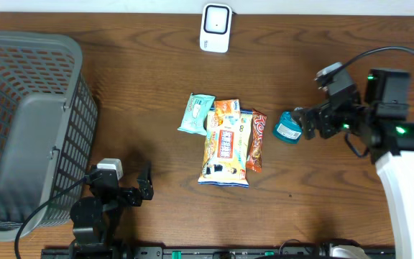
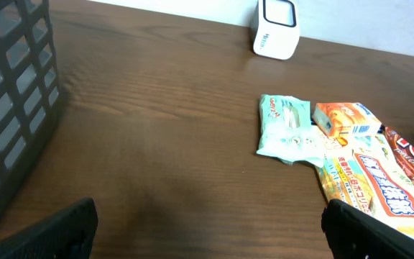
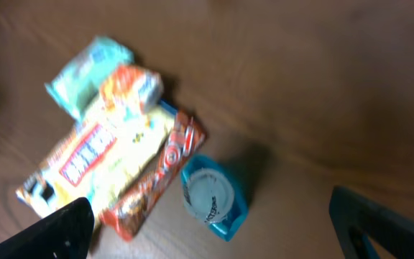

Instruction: Scan the item barcode

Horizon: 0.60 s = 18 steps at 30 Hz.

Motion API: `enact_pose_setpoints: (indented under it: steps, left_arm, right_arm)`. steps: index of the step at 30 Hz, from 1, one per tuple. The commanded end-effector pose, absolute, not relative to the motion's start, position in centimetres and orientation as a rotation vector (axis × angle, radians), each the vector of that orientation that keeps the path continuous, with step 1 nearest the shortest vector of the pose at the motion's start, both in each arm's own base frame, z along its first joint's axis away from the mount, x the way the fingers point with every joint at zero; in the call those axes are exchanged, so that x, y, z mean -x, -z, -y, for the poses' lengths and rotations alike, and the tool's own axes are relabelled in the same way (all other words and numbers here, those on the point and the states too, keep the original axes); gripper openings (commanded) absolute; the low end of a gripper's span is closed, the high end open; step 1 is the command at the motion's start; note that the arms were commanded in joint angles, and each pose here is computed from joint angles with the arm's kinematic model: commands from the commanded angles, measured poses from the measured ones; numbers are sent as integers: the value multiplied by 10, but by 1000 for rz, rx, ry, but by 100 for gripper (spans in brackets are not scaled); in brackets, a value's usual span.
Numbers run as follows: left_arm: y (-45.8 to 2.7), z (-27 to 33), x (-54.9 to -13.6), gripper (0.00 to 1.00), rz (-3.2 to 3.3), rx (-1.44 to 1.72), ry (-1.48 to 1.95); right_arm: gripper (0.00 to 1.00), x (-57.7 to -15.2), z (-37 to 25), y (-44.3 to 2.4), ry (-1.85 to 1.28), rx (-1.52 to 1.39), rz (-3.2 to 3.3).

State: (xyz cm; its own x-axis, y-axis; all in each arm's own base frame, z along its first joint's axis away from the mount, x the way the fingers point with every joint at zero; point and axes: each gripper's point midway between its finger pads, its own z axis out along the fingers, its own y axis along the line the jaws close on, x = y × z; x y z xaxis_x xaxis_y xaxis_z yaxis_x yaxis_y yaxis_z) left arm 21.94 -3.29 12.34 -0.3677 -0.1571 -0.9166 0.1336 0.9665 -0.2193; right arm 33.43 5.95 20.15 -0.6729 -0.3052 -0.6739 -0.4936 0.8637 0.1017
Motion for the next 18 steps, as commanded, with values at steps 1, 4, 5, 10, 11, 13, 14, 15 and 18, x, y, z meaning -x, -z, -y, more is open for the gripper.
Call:
enact_pose_setpoints:
  steps: [1, 4, 5, 10, 11, 13, 14, 15, 18]
  left_arm:
    - [-113, 34, -218, 100, -1952, 29, 321]
    - [-113, 34, -218, 100, -1952, 28, 321]
    - [-113, 34, -218, 100, -1952, 29, 321]
    - [-113, 34, -218, 100, -1952, 28, 321]
    - [-113, 34, -218, 100, -1952, 29, 321]
    - [-113, 34, -218, 100, -1952, 28, 321]
    - [-113, 34, -218, 100, -1952, 28, 321]
    - [-113, 34, -218, 100, -1952, 28, 321]
    - [-113, 34, -218, 100, -1952, 28, 321]
  right_arm:
    - [99, -333, -65, -154, -429, 623, -2426]
    - [99, -337, -64, -126, -451, 622, -2485]
    - [99, -338, -64, -119, -461, 624, -2502]
    - [99, -344, -70, -95, -538, 625, -2535]
    - [99, -345, -71, -92, -550, 625, -2536]
    - [99, -349, -72, -82, -561, 624, -2546]
    - [99, -351, -72, -78, -563, 624, -2549]
    - [99, -353, -72, -76, -563, 625, -2549]
    - [99, -358, -74, -72, -560, 633, -2538]
